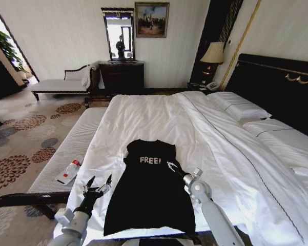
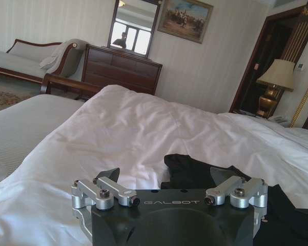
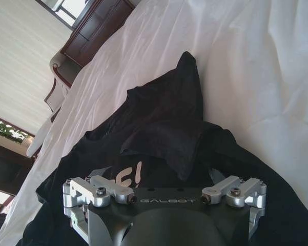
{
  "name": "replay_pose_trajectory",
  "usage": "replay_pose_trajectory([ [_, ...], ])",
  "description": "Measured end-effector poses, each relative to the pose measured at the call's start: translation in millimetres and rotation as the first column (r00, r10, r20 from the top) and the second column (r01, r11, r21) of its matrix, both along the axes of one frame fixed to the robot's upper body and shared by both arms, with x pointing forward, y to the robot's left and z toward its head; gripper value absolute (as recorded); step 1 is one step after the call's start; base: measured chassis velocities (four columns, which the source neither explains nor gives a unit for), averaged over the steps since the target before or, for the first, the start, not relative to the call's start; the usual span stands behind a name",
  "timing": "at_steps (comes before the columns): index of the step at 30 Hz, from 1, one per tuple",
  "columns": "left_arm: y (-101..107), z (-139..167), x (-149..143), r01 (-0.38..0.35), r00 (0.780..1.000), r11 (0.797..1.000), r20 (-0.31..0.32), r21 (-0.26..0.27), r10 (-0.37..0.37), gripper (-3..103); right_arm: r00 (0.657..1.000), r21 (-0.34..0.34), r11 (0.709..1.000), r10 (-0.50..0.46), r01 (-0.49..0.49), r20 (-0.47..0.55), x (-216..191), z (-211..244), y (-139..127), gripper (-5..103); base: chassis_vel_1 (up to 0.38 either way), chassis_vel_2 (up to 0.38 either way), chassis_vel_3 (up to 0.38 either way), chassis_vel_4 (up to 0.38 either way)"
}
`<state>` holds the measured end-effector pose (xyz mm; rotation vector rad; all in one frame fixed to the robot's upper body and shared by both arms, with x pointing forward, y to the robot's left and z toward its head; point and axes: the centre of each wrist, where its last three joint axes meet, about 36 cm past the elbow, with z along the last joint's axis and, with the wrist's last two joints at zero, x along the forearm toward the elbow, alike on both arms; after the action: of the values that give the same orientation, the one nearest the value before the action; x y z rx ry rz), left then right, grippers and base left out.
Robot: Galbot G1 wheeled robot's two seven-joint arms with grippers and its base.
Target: Fold the clothes on the bed.
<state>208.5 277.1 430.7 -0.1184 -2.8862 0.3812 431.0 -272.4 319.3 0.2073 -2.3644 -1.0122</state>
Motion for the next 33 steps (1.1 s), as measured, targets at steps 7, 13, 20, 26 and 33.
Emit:
replay_pose_trajectory([
  [7, 1.7, 3.5, 0.6, -0.009, 1.0, 1.0, 0.005, 0.008, 0.009, 99, 1.0, -0.001, 1.0, 0.003, -0.003, 0.002, 11.2, -1.9, -2.2, 95, 0.0, 0.0, 0.0, 0.0],
  [13, 5.8, 8.7, 3.9, -0.029, 0.999, 1.0, 0.014, 0.004, 0.029, 99, 1.0, -0.007, 1.0, 0.014, -0.014, -0.006, 8.8, -6.2, -1.1, 74, 0.0, 0.0, 0.0, 0.0],
  [20, 8.0, 10.9, 3.6, -0.035, 0.999, 0.999, 0.017, 0.007, 0.035, 99, 1.0, -0.007, 1.0, 0.012, -0.013, -0.01, 10.0, -7.6, -1.3, 47, 0.0, 0.0, 0.0, 0.0],
  [26, 9.9, 13.9, 4.5, -0.038, 0.999, 0.999, 0.024, 0.006, 0.038, 99, 1.0, -0.009, 1.0, 0.007, -0.007, -0.012, 11.3, -8.9, -2.5, 25, 0.0, 0.0, 0.0, 0.0],
  [33, 11.5, 16.1, 4.1, -0.041, 0.999, 0.999, 0.028, 0.008, 0.04, 99, 1.0, -0.009, 1.0, 0.003, -0.003, -0.015, 11.7, -10.3, -1.7, 5, 0.0, 0.0, 0.0, 0.0],
])
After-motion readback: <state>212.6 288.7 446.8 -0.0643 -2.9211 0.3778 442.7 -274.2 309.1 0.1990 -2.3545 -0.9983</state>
